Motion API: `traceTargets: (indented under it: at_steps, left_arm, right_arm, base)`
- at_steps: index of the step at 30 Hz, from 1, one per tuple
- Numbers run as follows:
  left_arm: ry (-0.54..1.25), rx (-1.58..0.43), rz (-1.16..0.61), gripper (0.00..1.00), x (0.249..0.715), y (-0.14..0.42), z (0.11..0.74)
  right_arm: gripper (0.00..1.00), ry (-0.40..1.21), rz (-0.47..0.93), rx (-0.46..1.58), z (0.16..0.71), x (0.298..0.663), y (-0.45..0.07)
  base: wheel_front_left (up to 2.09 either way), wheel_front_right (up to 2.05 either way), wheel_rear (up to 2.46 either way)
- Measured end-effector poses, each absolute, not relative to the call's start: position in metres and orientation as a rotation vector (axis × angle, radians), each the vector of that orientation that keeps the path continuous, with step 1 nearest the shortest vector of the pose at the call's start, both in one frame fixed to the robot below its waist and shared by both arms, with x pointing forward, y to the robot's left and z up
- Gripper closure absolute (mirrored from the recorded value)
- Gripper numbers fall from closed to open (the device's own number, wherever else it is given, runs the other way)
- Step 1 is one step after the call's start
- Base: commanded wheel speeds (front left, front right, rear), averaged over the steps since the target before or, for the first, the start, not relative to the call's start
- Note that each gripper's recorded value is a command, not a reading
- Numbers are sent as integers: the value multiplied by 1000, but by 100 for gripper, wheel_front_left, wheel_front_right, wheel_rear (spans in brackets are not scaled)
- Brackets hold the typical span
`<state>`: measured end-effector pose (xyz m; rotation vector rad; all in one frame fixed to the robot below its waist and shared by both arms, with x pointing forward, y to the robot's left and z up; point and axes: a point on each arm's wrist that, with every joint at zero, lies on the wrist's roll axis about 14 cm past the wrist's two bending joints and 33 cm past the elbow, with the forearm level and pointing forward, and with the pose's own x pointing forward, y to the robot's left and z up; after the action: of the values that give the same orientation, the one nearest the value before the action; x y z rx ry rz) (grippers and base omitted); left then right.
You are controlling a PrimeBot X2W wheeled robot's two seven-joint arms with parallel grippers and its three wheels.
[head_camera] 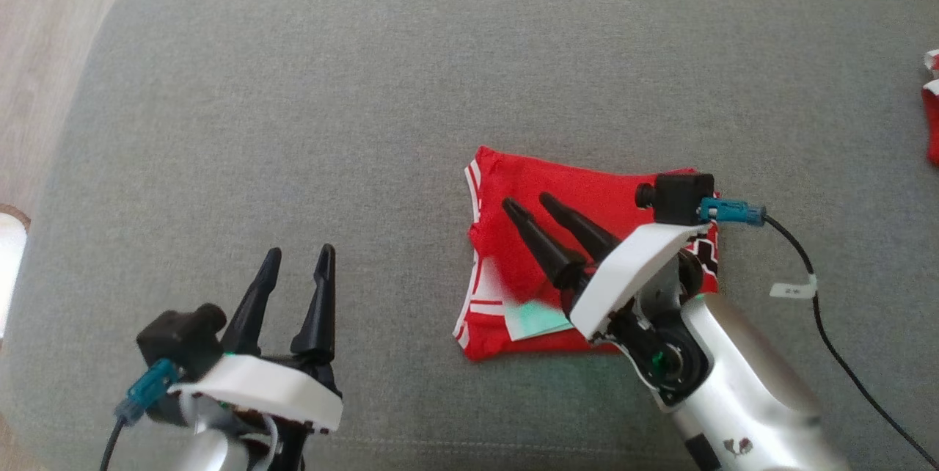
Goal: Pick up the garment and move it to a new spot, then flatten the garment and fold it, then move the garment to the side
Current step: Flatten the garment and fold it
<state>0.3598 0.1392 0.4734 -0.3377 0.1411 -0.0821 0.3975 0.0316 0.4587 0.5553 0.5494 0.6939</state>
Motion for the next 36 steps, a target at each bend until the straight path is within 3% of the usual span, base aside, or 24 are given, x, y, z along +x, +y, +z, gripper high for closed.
traceTargets:
  at_steps: [9, 19, 27, 36]
  left_arm:
    - [126, -339, -105, 0, 364, 132, 477]
    - [71, -331, -151, 0, 378, 120, 492]
    - [-17, -313, -166, 0, 393, 111, 513]
    - [9, -248, -158, 0, 378, 111, 498]
  right_arm:
    - [0, 368, 634, 585, 490, 421, 15]
    - [0, 12, 371, 283, 535, 461, -79]
    - [0, -47, 170, 164, 525, 432, -146]
    - [0, -3, 69, 147, 501, 393, -177]
  base:
    - [0, 0, 0]
    - [0, 0, 0]
    - [0, 0, 0]
    - [0, 0, 0]
